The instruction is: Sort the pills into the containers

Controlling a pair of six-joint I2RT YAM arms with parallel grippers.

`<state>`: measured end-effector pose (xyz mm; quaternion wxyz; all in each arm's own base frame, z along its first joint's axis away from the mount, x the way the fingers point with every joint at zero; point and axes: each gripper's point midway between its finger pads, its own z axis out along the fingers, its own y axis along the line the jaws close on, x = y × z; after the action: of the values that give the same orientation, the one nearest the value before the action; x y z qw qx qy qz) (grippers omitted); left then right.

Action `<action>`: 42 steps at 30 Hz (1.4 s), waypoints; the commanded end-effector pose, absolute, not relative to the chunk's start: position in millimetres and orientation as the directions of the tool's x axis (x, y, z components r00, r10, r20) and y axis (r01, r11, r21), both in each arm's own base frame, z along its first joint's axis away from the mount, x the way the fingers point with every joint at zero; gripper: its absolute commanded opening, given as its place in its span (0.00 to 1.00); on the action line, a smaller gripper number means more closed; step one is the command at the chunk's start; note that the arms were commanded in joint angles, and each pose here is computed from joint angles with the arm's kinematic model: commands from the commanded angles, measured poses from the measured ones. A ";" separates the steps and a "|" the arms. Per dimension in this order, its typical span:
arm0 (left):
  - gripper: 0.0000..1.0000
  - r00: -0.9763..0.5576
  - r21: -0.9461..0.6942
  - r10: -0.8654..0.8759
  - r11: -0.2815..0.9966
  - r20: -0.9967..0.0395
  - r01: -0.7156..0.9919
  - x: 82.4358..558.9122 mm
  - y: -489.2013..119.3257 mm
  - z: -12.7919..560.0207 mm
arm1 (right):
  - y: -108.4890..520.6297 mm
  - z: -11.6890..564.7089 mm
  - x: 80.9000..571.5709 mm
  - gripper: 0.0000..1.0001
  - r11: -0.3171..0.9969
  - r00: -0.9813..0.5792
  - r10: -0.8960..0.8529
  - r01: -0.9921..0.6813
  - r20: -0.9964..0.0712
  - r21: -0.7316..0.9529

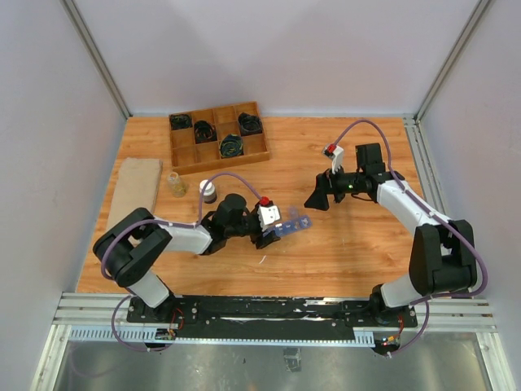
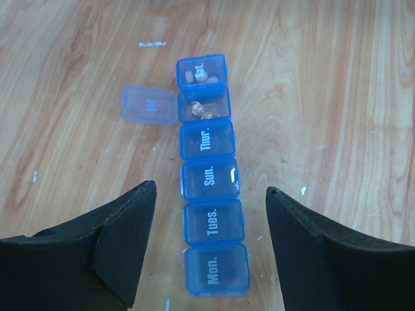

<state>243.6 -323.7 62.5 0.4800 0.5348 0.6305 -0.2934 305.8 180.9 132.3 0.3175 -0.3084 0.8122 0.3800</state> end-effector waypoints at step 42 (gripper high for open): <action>0.52 -0.065 0.090 0.577 0.235 -0.814 0.968 259.1 -338.4 28.8 | 181.9 130.0 308.6 0.84 0.533 -0.678 -0.237 -0.690 -0.696 0.491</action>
<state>259.4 -334.6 30.4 0.3987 0.5476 0.6882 -0.2599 304.1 181.8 126.4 0.2911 -0.2852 0.8258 0.3899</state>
